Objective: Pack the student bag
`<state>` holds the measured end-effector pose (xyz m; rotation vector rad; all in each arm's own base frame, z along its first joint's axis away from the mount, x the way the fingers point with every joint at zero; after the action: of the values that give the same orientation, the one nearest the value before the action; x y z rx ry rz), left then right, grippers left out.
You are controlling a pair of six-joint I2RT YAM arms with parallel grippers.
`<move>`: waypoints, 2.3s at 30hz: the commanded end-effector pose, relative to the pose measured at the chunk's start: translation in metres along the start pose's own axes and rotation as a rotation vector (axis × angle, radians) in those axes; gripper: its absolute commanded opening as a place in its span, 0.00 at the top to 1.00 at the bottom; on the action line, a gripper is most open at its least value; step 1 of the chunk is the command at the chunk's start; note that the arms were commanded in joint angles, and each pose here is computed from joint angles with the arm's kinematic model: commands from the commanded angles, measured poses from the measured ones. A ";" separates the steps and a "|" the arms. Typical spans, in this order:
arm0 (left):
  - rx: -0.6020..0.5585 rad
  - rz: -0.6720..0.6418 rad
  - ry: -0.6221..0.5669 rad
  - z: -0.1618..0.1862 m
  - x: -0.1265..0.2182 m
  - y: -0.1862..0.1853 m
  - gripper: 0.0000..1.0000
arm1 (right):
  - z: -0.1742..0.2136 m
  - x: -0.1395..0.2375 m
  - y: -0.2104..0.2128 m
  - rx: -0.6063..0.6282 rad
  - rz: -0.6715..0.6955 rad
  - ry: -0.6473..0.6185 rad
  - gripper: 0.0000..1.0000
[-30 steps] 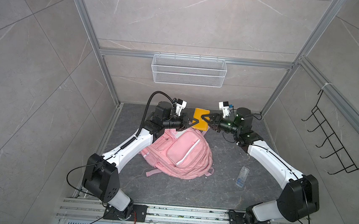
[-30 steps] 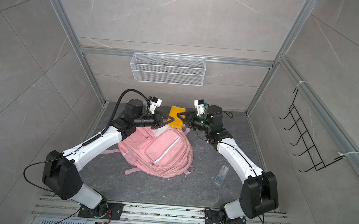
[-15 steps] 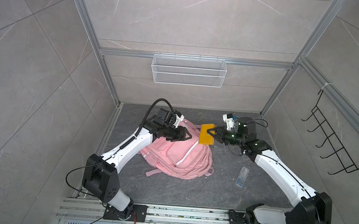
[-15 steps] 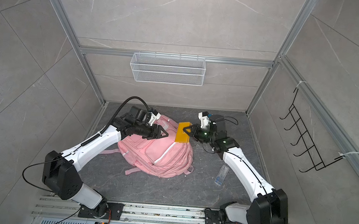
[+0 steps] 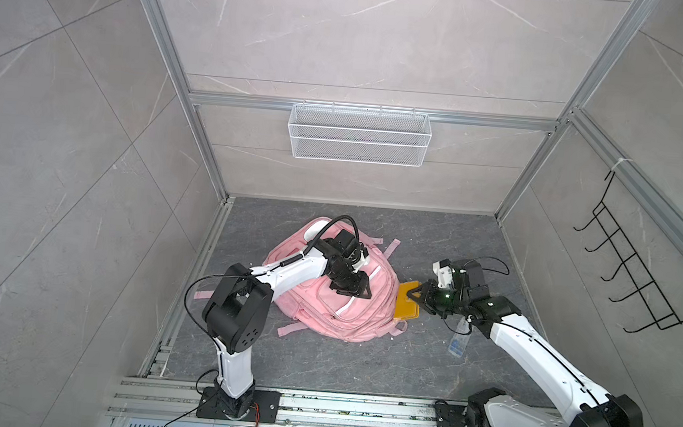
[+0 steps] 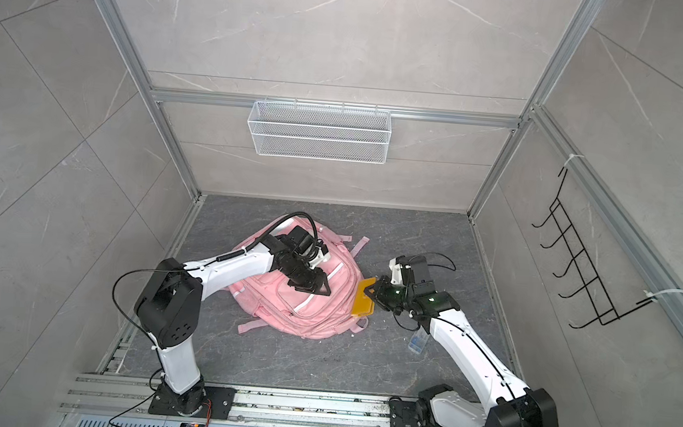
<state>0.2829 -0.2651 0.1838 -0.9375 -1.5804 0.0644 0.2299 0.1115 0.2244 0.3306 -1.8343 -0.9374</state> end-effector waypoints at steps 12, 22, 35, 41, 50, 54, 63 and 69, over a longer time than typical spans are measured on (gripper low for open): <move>-0.056 0.104 -0.093 -0.014 0.031 -0.032 1.00 | 0.004 0.000 -0.007 -0.003 -0.037 -0.039 1.00; 0.017 0.327 -0.396 -0.038 0.122 -0.054 1.00 | -0.016 -0.001 0.028 0.065 -0.251 -0.082 1.00; 0.019 0.469 -0.529 -0.059 0.154 -0.071 1.00 | -0.045 -0.031 0.073 0.043 -0.488 -0.093 0.98; 0.021 0.507 -0.543 -0.062 0.154 -0.072 1.00 | -0.056 -0.066 0.075 -0.003 -0.521 -0.060 0.98; 0.045 0.569 -0.595 -0.066 0.155 -0.073 1.00 | -0.058 -0.113 0.090 0.022 -0.489 0.015 0.89; 0.063 0.586 -0.638 -0.072 0.155 -0.072 1.00 | -0.056 -0.127 0.094 0.025 -0.462 0.033 0.80; 0.196 0.461 -0.688 -0.068 0.154 -0.041 1.00 | -0.056 -0.117 0.106 0.102 -0.396 0.003 0.46; 0.296 0.355 -0.682 -0.055 0.151 -0.004 1.00 | -0.059 -0.091 0.120 0.181 -0.328 -0.035 0.30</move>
<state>0.3359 -0.2228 0.2839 -0.9042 -1.7692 0.8909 0.3550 0.2189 0.2294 0.6903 -1.8668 -1.0798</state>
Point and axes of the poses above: each gripper's point midway between its finger pads, its own x axis back along the fingers, its own y axis along the line the jaws close on, z = x × y, the point moved 10 cm from there along x, back along the fingers, and after that the axes turned 6 degrees about -x, right-handed, at the moved point
